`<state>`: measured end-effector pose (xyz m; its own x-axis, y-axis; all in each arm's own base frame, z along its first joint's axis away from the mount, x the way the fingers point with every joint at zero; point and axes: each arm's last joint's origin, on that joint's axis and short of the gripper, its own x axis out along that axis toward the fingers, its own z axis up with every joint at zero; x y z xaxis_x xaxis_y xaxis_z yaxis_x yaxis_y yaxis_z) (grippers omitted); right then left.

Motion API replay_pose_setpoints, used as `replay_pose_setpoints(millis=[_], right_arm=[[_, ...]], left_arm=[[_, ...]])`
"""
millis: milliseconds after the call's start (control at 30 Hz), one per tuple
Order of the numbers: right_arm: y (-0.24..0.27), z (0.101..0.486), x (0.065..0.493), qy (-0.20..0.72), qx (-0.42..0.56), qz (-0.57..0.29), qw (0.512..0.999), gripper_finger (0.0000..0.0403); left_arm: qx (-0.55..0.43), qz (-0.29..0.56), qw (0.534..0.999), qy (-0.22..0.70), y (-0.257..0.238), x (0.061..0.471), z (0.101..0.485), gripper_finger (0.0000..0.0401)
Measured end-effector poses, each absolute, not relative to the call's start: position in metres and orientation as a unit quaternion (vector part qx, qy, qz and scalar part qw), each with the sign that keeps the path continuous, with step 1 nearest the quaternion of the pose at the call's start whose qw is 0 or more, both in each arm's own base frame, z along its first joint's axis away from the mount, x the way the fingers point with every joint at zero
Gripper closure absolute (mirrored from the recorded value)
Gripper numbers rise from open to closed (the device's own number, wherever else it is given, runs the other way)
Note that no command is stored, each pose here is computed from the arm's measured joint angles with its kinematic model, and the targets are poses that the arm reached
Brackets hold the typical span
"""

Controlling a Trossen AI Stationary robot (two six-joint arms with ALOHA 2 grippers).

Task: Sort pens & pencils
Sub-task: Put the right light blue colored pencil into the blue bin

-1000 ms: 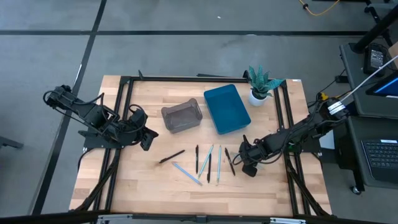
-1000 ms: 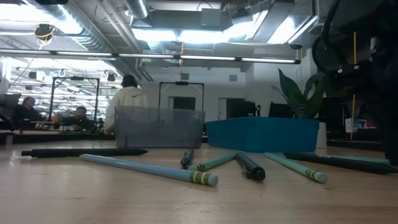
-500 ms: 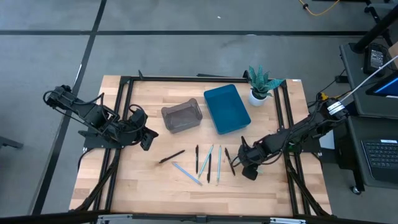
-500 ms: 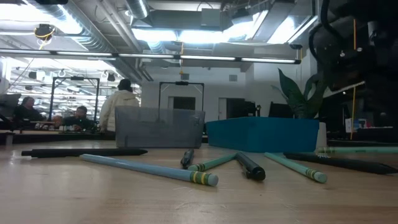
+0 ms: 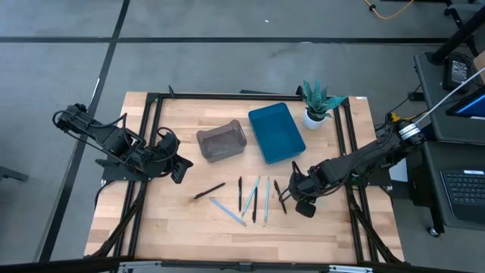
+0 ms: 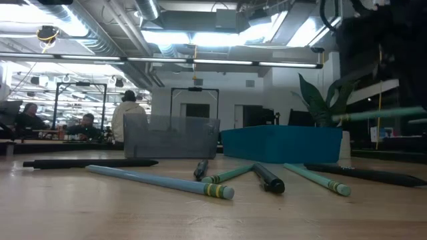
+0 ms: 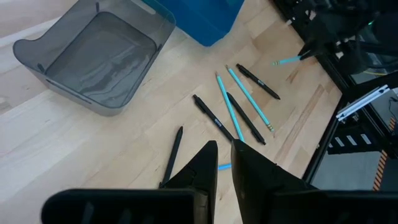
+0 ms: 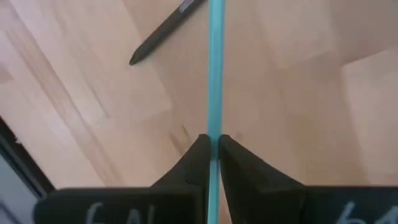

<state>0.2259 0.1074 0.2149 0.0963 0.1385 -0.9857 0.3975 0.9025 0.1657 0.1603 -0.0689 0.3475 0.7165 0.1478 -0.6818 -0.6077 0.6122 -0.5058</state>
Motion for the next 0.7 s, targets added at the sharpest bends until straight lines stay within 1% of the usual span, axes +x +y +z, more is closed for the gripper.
replay_pose_setpoints(millis=[133,267,700], right_arm=[[0.102,0.231,0.232,0.656,0.188,-0.102,0.724,0.0367],[0.091,0.240,0.239,0.644,0.183,-0.108,0.735,0.0366],[0.028,0.241,0.253,0.635,0.195,-0.145,0.733,0.0366]], left_arm=[[-0.379,0.223,0.845,0.303,-0.069,0.160,0.348,0.0360],[-0.379,0.224,0.845,0.303,-0.069,0.160,0.348,0.0360],[-0.377,0.225,0.845,0.305,-0.069,0.160,0.347,0.0360]])
